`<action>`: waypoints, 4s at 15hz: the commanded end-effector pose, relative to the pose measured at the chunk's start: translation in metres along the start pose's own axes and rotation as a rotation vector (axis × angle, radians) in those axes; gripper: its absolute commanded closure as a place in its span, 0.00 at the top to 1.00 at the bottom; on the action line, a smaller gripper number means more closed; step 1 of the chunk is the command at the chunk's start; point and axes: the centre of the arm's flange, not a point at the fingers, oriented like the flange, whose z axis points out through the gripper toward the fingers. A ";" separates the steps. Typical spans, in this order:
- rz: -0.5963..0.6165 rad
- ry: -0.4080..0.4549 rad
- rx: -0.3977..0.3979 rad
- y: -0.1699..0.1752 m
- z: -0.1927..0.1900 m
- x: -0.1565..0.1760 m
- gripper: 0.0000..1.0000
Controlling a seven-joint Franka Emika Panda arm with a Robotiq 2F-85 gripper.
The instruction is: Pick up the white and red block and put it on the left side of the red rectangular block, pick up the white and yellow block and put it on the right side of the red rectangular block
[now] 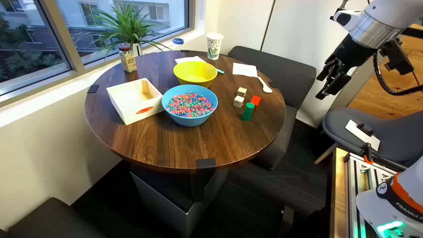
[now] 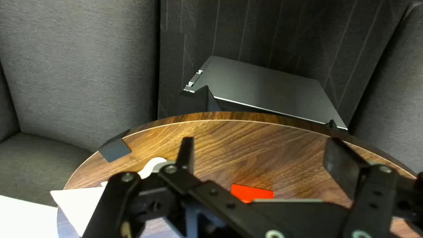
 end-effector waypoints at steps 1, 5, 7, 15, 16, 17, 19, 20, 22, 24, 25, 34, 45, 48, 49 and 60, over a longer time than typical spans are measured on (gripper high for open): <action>0.000 0.000 0.000 0.000 0.000 0.000 1.00; 0.000 0.000 0.000 0.000 0.000 0.000 1.00; 0.001 0.024 -0.020 0.005 -0.001 0.005 1.00; 0.084 0.247 0.075 0.026 0.027 0.083 1.00; 0.091 0.259 0.094 0.023 0.033 0.095 1.00; 0.097 0.268 0.107 0.020 0.037 0.106 1.00; 0.113 0.260 0.125 0.013 0.052 0.124 1.00; 0.117 0.248 0.140 0.011 0.058 0.132 1.00; 0.127 0.208 0.173 0.005 0.072 0.148 1.00; 0.137 0.181 0.192 -0.001 0.082 0.162 1.00; 0.139 0.172 0.194 -0.003 0.087 0.169 1.00; 0.143 0.092 0.198 -0.013 0.120 0.204 1.00; 0.135 0.012 0.209 -0.010 0.134 0.208 0.16; 0.133 0.012 0.210 -0.010 0.132 0.208 0.09; 0.127 0.016 0.211 -0.011 0.127 0.207 0.09; 0.079 0.063 0.187 -0.009 0.089 0.177 0.09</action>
